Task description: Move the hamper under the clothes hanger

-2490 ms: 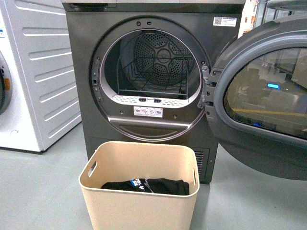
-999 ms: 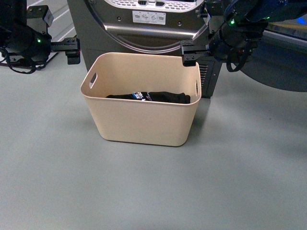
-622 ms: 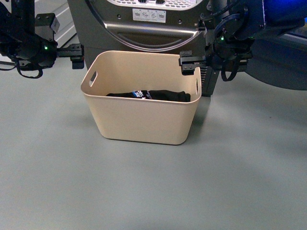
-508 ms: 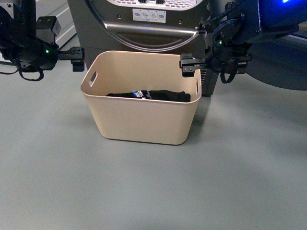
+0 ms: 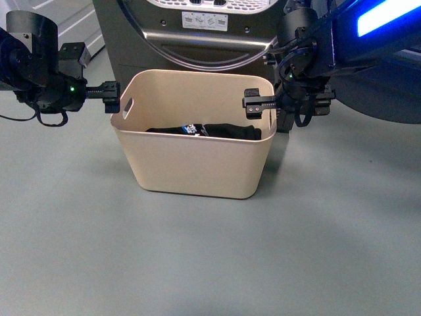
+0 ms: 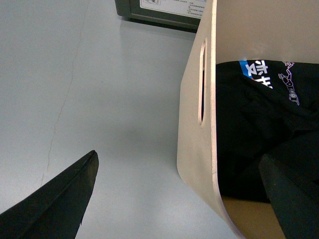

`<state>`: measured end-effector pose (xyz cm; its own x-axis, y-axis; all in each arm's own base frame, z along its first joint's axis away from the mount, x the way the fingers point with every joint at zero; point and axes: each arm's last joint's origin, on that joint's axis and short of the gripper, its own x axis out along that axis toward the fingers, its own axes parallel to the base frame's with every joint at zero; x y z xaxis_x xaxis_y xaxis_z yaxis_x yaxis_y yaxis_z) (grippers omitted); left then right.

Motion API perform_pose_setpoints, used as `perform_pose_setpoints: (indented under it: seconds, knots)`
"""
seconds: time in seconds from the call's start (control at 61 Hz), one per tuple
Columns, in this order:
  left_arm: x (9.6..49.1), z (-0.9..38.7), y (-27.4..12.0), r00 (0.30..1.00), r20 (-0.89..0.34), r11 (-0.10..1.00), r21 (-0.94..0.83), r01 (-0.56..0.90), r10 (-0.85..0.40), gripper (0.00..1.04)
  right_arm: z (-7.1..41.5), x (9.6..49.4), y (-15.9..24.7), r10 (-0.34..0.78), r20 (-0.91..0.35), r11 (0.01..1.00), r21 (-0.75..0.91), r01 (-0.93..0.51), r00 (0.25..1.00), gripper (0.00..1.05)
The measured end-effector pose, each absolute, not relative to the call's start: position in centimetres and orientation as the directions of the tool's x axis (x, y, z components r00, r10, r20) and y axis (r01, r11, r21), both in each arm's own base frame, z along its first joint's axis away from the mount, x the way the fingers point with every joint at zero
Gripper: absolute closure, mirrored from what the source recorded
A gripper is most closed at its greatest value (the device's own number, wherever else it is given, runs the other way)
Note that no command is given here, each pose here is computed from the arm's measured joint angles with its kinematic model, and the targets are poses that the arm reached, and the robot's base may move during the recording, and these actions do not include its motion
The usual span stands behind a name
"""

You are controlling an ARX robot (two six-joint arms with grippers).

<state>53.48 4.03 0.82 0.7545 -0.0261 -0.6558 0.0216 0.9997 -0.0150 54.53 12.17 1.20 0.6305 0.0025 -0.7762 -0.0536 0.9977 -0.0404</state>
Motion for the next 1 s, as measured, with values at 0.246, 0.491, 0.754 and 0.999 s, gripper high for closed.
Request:
perform_pose_setpoints:
  seconds: [0.246, 0.491, 0.754, 0.999]
  knots:
    - [54.7, -0.4, 3.7, 0.759, -0.650, 0.999, -0.010, 0.032, -0.031, 0.07, -0.3, 55.0, 12.6, -0.008, -0.791, 0.997, -0.053, -0.054, 0.612, 0.08]
    - [55.9, -1.3, 3.0, 0.748, -0.663, 0.999, 0.001, 0.047, -0.035, 0.07, -0.2, 55.6, 12.9, -0.024, -0.786, 0.997, -0.067, -0.046, 0.618, 0.08]
    - [57.0, -2.6, 2.3, 0.735, -0.677, 0.998, 0.004, 0.056, -0.039, 0.07, -1.8, 56.3, 13.3, -0.047, -0.800, 0.995, -0.087, -0.039, 0.598, 0.08]
    - [57.8, -4.1, 2.3, 0.725, -0.688, 0.999, 0.016, 0.052, -0.026, 0.22, -3.1, 56.7, 14.2, -0.052, -0.811, 0.995, -0.094, -0.043, 0.582, 0.15]
